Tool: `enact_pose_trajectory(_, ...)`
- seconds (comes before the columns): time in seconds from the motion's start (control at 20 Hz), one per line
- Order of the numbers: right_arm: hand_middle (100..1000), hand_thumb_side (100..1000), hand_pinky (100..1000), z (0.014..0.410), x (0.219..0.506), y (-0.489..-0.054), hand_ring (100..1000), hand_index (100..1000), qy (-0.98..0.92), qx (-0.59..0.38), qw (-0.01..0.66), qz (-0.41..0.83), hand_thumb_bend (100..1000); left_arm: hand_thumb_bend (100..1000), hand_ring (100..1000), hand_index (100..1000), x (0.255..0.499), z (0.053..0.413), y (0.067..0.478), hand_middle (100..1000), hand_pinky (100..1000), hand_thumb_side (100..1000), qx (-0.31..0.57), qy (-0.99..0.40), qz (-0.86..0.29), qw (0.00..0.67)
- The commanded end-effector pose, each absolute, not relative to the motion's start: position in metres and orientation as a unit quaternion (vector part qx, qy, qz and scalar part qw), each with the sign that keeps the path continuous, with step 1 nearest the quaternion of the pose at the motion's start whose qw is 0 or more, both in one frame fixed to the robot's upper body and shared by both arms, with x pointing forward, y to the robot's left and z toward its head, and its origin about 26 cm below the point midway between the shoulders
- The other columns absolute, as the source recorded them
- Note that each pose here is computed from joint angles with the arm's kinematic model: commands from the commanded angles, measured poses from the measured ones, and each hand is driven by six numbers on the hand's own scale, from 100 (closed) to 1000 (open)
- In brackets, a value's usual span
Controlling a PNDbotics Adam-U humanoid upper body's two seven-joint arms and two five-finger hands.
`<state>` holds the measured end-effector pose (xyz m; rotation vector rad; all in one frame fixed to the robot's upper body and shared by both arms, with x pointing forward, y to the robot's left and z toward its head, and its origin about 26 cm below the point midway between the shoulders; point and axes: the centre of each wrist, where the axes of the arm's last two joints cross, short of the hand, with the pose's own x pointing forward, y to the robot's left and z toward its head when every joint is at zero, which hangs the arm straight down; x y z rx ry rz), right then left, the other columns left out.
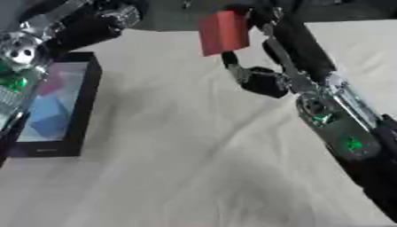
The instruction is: Pick up the objects with one hand, pass them to the other hand, and then place them into the box on the other side of the table.
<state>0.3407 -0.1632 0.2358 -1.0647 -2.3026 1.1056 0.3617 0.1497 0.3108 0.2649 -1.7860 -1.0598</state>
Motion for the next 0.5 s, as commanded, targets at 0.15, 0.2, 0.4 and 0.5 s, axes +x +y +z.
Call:
enact_pose_trajectory(0.15, 480, 100, 710, 0.236, 0.346, -0.157, 636, 600, -0.814, -0.407, 0.157, 0.383, 166, 265, 1000, 849, 0.348, 0.324, 0.128, 910, 780, 671, 0.104, -0.72, -0.492, 0.477)
enact_pose_trajectory(0.2, 482, 100, 711, 0.235, 0.347, -0.156, 637, 602, -0.813, -0.41, 0.155, 0.383, 172, 262, 1000, 850, 0.347, 0.324, 0.123, 910, 779, 671, 0.101, -0.716, -0.499, 0.478)
enact_pose_trajectory(0.4, 484, 100, 714, 0.23, 0.351, -0.151, 640, 605, -0.81, -0.417, 0.154, 0.384, 161, 272, 1000, 849, 0.34, 0.322, 0.104, 912, 777, 677, 0.081, -0.704, -0.518, 0.479)
enact_pose_trajectory(0.5, 484, 100, 716, 0.227, 0.353, -0.149, 641, 606, -0.81, -0.417, 0.155, 0.381, 157, 277, 1000, 852, 0.335, 0.321, 0.095, 915, 779, 679, 0.07, -0.698, -0.526, 0.482)
